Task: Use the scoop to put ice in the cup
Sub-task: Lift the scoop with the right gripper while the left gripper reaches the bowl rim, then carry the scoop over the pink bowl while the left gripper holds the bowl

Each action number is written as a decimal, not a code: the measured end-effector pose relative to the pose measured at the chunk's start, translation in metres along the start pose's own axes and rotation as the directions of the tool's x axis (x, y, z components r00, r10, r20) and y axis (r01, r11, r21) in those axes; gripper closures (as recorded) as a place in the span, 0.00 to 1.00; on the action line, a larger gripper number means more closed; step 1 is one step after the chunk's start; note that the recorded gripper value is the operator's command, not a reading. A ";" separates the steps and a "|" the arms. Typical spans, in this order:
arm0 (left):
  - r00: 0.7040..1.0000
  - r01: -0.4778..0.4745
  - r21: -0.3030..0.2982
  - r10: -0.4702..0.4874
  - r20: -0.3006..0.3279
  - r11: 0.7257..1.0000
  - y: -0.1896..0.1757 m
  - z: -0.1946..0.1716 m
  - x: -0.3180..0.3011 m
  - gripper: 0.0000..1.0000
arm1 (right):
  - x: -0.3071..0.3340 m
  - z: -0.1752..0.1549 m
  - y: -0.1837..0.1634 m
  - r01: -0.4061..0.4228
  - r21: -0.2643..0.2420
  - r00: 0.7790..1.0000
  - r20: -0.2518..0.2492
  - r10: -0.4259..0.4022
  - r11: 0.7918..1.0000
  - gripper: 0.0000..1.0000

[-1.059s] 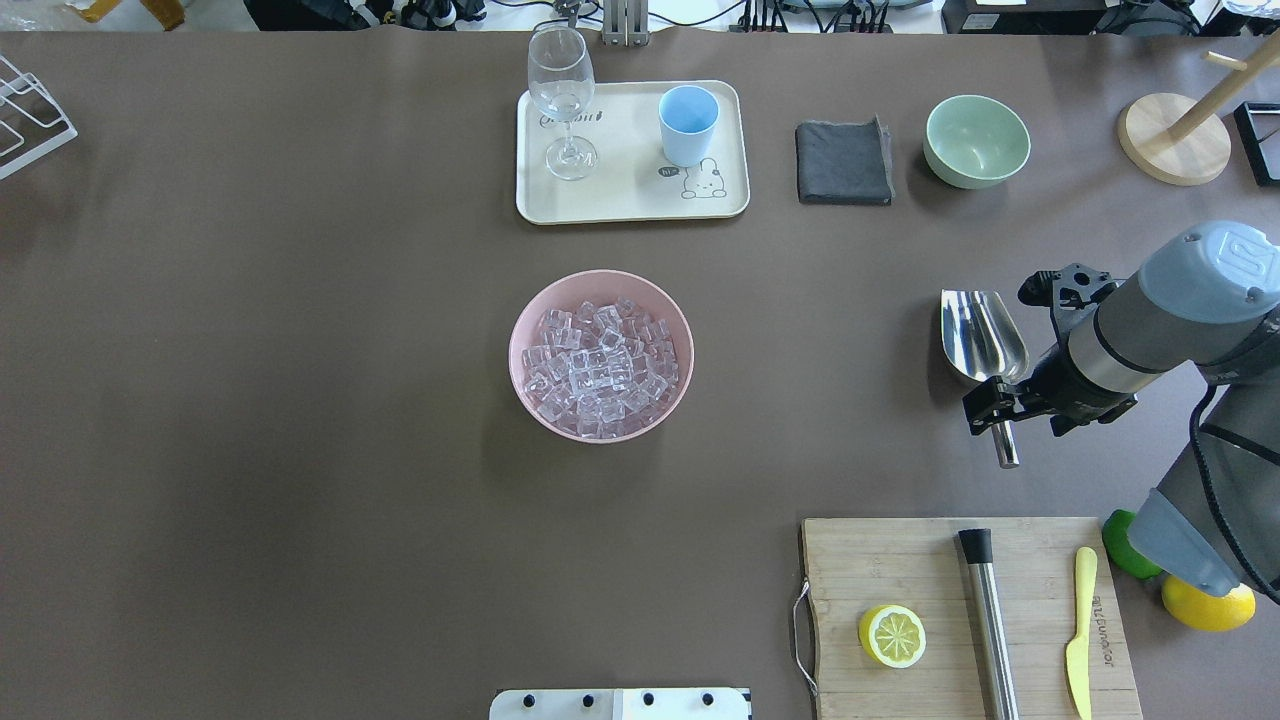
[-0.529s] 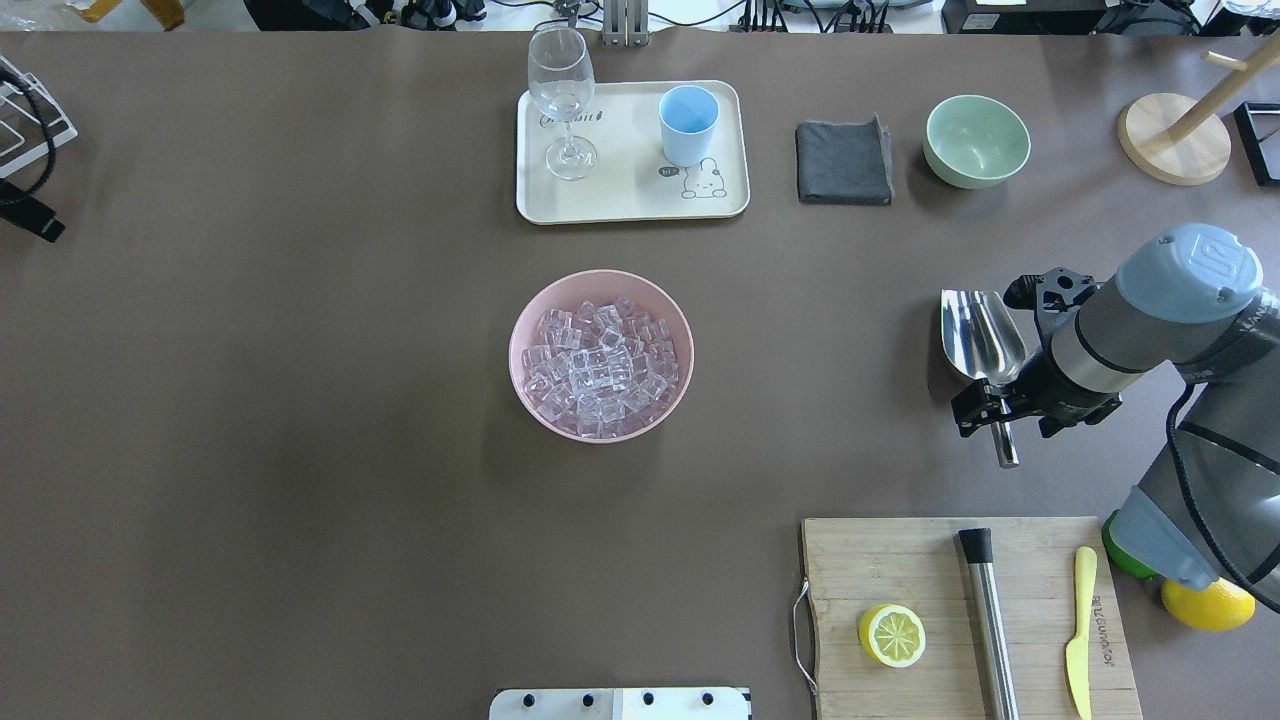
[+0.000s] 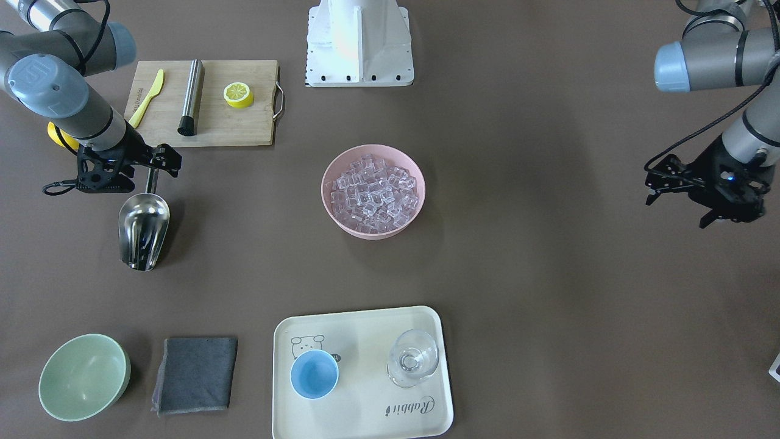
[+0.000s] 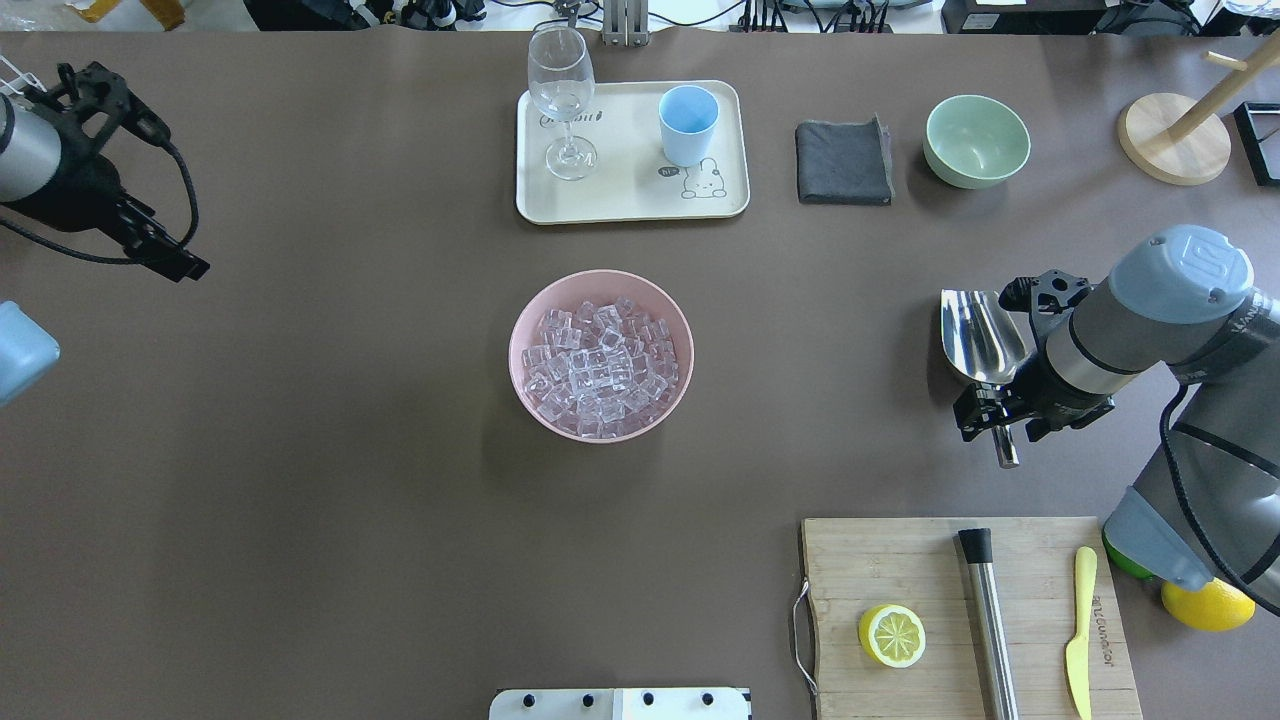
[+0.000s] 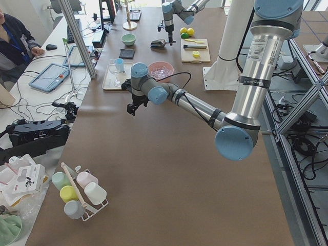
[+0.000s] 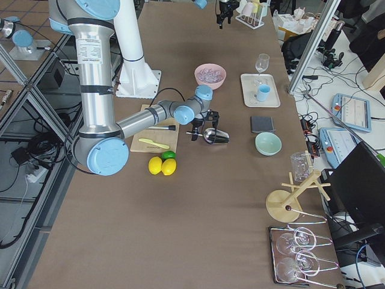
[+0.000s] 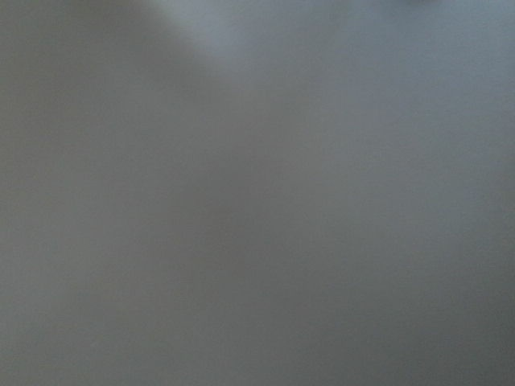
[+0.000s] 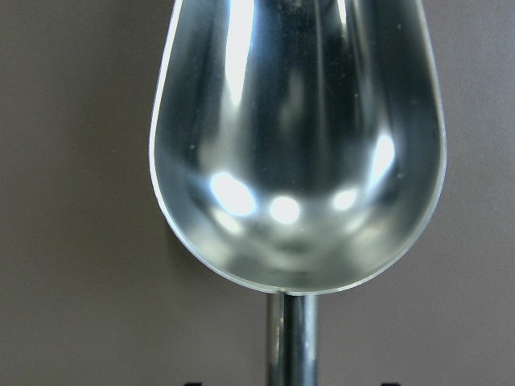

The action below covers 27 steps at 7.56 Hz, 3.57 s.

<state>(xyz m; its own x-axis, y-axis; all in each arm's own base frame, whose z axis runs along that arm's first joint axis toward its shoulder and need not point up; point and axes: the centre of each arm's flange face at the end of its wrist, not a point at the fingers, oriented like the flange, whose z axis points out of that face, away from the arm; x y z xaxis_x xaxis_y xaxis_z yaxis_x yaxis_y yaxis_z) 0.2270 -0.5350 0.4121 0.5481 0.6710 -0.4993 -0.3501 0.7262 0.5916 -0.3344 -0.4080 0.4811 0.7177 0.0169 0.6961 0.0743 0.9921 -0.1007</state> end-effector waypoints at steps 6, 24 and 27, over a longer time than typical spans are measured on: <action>0.960 -0.238 0.118 0.252 -0.123 0.964 -0.057 0.063 0.107 0.03 | 0.000 -0.002 0.002 0.002 0.000 1.000 0.001 -0.002 1.000 1.00; 0.703 -0.606 0.423 0.702 -0.113 0.674 -0.104 0.175 0.247 0.03 | -0.117 -0.215 0.009 0.902 -0.287 0.272 -0.203 -0.941 0.323 1.00; 0.697 -0.600 0.413 0.701 -0.151 0.686 -0.112 0.177 0.246 0.03 | -0.163 -0.221 0.003 0.886 -0.407 0.167 -0.164 -0.972 0.221 1.00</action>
<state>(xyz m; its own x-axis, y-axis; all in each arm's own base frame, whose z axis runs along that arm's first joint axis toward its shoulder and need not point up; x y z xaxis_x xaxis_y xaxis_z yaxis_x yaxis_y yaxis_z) 0.5353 -0.4773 0.3349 0.0219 0.9993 -0.0294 -0.2554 0.0340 0.9662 -0.2982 -0.4350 0.2096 0.1615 -0.9820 0.0977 0.9342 0.1840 0.3057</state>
